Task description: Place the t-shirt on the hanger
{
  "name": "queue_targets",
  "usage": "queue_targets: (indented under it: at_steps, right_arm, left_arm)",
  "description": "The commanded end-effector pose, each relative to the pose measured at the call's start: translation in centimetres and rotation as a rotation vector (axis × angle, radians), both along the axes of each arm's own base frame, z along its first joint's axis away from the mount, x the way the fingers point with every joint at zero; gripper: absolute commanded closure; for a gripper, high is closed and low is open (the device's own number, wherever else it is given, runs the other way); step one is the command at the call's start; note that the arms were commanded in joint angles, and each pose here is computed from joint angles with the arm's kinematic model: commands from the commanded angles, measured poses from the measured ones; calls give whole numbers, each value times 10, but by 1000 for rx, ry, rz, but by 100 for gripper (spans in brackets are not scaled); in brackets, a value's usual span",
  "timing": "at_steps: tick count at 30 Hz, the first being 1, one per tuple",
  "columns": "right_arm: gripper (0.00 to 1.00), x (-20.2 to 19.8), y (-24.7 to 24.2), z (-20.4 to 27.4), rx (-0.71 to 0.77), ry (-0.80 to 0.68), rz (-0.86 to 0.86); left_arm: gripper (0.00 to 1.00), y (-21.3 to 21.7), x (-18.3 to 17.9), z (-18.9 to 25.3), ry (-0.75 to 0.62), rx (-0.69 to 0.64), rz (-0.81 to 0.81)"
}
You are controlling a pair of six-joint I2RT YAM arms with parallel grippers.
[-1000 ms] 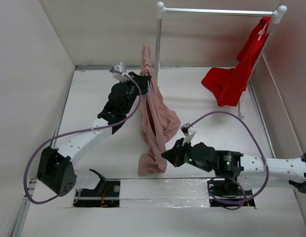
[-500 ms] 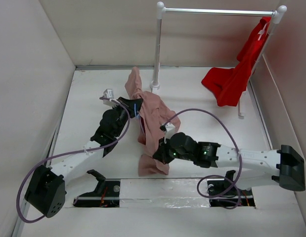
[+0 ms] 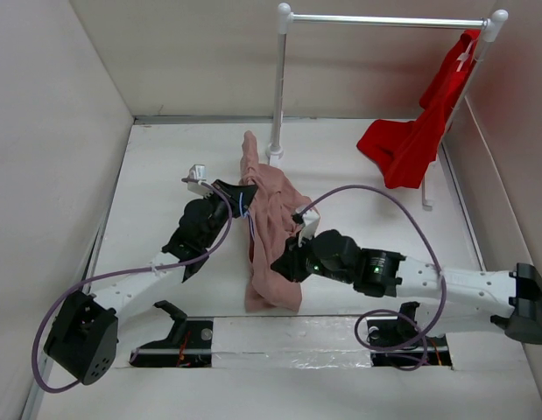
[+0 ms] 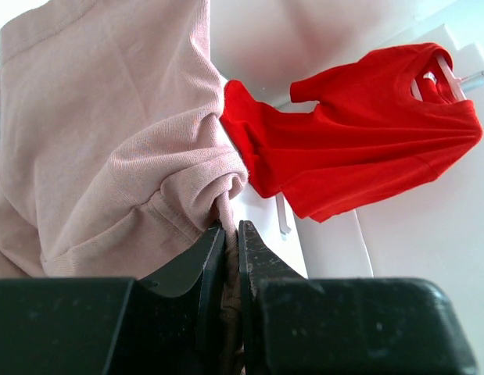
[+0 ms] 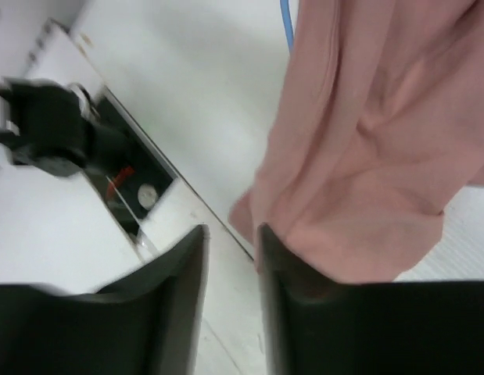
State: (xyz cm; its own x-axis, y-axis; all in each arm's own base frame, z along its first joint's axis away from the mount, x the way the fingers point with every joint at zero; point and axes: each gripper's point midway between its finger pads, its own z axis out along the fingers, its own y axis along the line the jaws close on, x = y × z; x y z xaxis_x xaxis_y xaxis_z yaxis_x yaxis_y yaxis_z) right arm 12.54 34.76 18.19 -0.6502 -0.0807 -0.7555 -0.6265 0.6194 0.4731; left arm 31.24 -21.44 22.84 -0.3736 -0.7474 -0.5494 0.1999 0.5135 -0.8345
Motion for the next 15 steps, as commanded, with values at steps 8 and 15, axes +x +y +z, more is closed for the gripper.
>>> queue_targets:
  at_steps: [8,15]
  right_arm:
    - [97,51,36,94,260,-272,-65]
    - [81,102,42,73,263,-264,-128]
  left_arm:
    - [100,-11,-1,18,-52,-54,-56]
    - [100,-7,-8,26,-66,-50,-60]
